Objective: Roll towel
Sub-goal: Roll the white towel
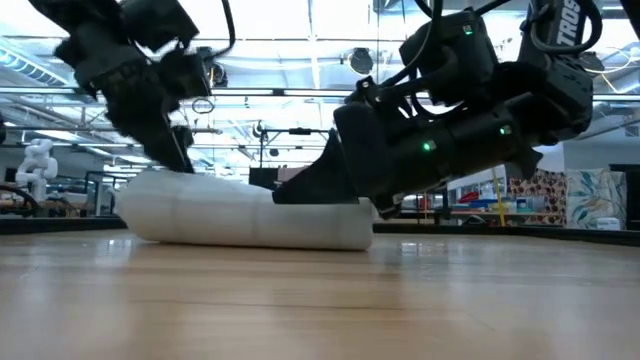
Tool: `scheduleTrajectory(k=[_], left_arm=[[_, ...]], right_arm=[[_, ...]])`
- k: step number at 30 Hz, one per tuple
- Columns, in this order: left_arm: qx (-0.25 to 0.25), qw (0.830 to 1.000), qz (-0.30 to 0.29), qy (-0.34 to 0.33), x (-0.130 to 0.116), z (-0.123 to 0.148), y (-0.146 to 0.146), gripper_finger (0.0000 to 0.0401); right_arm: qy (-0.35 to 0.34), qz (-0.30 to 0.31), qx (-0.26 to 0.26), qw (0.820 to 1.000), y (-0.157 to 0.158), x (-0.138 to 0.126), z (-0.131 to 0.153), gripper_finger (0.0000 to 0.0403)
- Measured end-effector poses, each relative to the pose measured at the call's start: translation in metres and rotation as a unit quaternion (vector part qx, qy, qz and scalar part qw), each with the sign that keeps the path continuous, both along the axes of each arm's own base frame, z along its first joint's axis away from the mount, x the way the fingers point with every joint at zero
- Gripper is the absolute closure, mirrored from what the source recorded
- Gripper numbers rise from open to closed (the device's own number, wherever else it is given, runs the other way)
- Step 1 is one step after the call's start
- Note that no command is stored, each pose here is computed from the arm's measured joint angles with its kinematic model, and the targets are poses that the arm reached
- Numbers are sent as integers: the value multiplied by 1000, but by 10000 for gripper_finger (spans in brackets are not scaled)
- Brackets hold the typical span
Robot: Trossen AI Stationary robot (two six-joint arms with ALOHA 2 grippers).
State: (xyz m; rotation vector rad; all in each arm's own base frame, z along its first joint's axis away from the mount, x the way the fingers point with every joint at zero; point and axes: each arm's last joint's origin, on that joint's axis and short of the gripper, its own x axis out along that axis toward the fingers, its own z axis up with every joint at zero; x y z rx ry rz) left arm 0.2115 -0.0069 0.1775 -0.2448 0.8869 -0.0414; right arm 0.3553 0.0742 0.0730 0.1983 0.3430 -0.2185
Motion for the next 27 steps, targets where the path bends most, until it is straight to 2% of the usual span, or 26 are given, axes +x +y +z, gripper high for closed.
scheduleTrajectory(k=[5,9,15,21,27], left_arm=[[34,997,23,-72,-10,28,0,156],[57,992,15,-110,-7,35,-10,155],[136,988,-25,-72,6,13,-21,157],[164,983,-68,-41,25,-14,-23,188],[166,984,-53,-21,34,-29,-12,216]], right_arm=[[-6,-10,42,999,-4,1,0,74],[-11,-19,64,998,-7,2,0,74],[-17,-32,94,995,-9,2,0,74],[-21,-33,99,994,-9,2,0,74],[-25,-18,119,992,-8,3,1,74]])
